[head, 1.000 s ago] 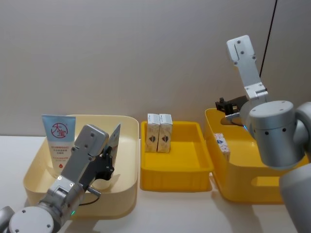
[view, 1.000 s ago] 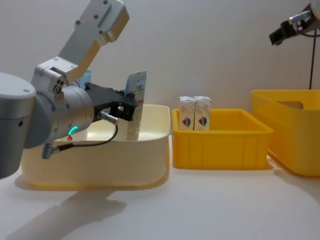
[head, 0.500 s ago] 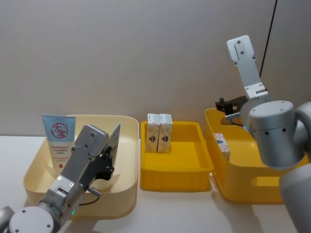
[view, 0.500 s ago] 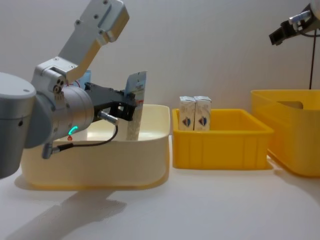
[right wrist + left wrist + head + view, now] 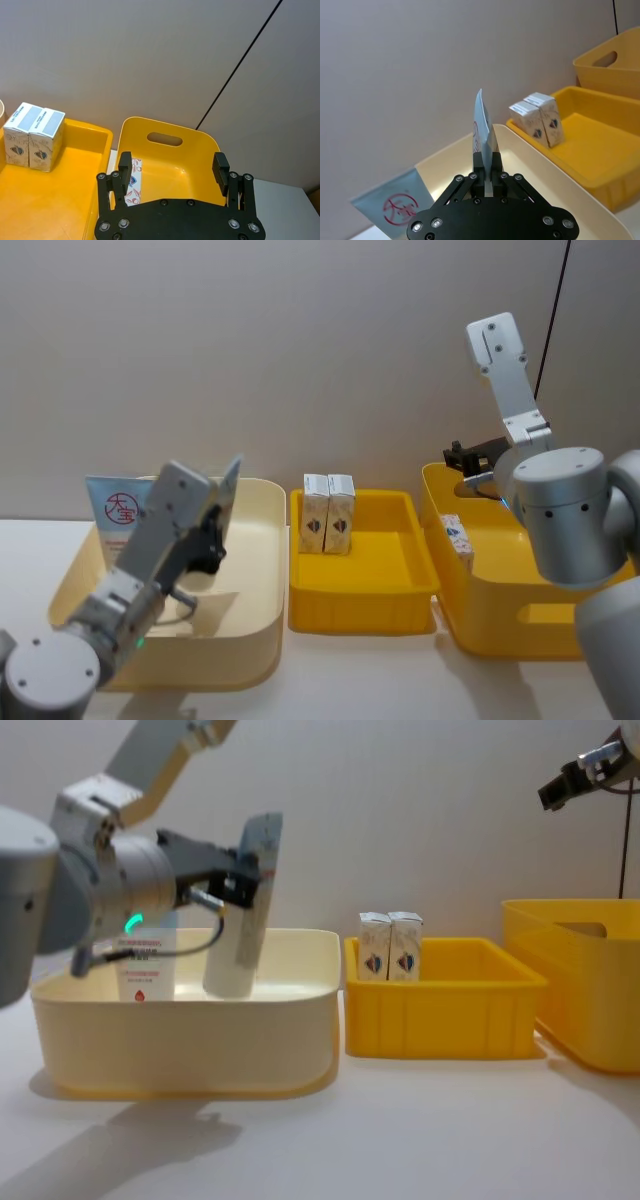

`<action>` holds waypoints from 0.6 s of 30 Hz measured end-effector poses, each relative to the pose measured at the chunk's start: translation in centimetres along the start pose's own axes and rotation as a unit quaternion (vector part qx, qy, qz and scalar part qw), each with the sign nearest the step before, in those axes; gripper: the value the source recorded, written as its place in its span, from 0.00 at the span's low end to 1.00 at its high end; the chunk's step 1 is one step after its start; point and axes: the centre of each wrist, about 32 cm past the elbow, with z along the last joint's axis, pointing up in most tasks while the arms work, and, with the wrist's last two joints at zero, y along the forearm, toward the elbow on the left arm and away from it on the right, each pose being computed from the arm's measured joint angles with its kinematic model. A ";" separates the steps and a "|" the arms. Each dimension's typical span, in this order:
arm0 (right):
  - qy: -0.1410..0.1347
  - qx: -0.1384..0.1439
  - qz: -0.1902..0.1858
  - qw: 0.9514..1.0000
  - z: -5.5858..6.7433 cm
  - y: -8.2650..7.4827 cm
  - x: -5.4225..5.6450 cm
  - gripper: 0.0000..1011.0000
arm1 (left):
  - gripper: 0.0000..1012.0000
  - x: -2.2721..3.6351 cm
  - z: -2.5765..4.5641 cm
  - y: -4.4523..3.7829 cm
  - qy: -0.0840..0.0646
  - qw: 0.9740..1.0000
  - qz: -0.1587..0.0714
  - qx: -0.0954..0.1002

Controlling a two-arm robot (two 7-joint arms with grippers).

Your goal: Bimanual collaborative sorting of washing and personal care products

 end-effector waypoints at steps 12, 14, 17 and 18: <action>0.000 0.000 0.000 1.000 0.0 0.0 0.0 0.99 | 0.08 2.82 4.12 -1.34 -0.033 0.998 0.024 -0.052; 0.000 0.000 0.000 1.000 0.0 0.0 0.0 0.99 | 0.08 3.06 4.54 -1.49 -0.033 0.997 0.026 -0.061; 0.000 0.000 0.000 1.000 0.0 0.0 0.0 0.99 | 0.08 3.51 5.43 -1.81 -0.029 0.996 0.029 -0.081; 0.000 0.001 0.001 1.000 0.0 0.0 0.0 0.99 | 0.08 3.62 5.68 -1.91 -0.027 0.995 0.030 -0.087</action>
